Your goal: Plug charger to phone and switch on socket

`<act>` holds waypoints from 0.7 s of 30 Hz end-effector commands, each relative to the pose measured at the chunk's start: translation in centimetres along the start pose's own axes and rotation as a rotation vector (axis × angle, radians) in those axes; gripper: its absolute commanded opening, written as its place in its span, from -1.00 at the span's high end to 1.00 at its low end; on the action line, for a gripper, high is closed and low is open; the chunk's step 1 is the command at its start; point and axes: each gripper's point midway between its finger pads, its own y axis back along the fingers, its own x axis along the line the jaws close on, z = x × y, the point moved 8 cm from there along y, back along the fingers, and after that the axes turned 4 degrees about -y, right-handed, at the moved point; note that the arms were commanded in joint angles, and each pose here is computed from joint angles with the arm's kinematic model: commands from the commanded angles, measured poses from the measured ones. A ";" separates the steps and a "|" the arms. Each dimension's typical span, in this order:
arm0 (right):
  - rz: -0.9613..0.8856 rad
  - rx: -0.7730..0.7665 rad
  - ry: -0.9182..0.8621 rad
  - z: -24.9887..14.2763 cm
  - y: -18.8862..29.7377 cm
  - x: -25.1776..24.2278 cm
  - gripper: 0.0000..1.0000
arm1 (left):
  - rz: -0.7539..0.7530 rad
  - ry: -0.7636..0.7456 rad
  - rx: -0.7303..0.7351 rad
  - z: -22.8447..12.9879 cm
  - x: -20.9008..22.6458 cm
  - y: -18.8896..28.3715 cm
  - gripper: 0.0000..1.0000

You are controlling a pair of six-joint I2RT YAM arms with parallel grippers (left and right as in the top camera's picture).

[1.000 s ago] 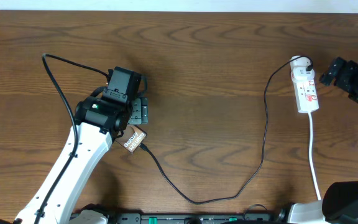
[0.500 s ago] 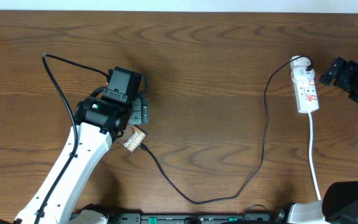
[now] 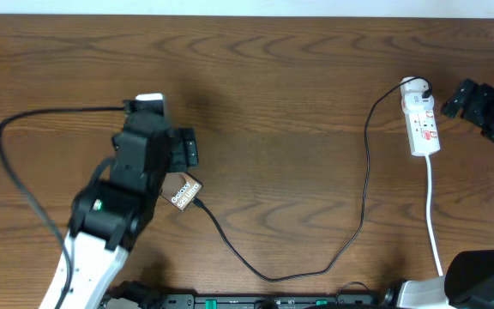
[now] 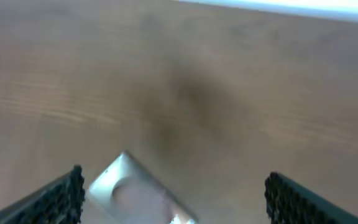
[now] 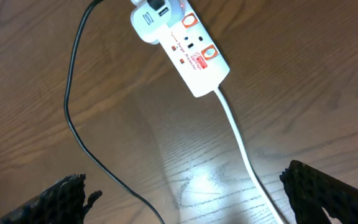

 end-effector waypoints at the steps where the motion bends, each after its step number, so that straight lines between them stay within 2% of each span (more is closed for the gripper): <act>1: 0.004 -0.010 -0.008 -0.1 0.4 0.2 -0.98 | -0.008 0.015 -0.106 -0.4 0.5 0.7 -0.79; 5: 0.004 -0.010 -0.008 -0.1 0.4 0.2 -0.99 | -0.061 0.040 -0.239 -1.1 1.2 1.3 -0.79; 11: 0.004 -0.010 -0.008 -0.1 0.4 0.2 -0.98 | -0.196 -0.063 -0.468 -2.4 2.1 2.3 -0.79; 17: 0.004 -0.010 -0.008 -0.1 0.4 0.2 -0.98 | -0.174 -0.039 -0.622 -4.6 3.9 3.0 -0.79; 21: 0.004 -0.010 -0.008 -0.1 0.4 0.2 -0.99 | -0.136 -0.026 -0.676 -6.3 4.9 3.0 -0.79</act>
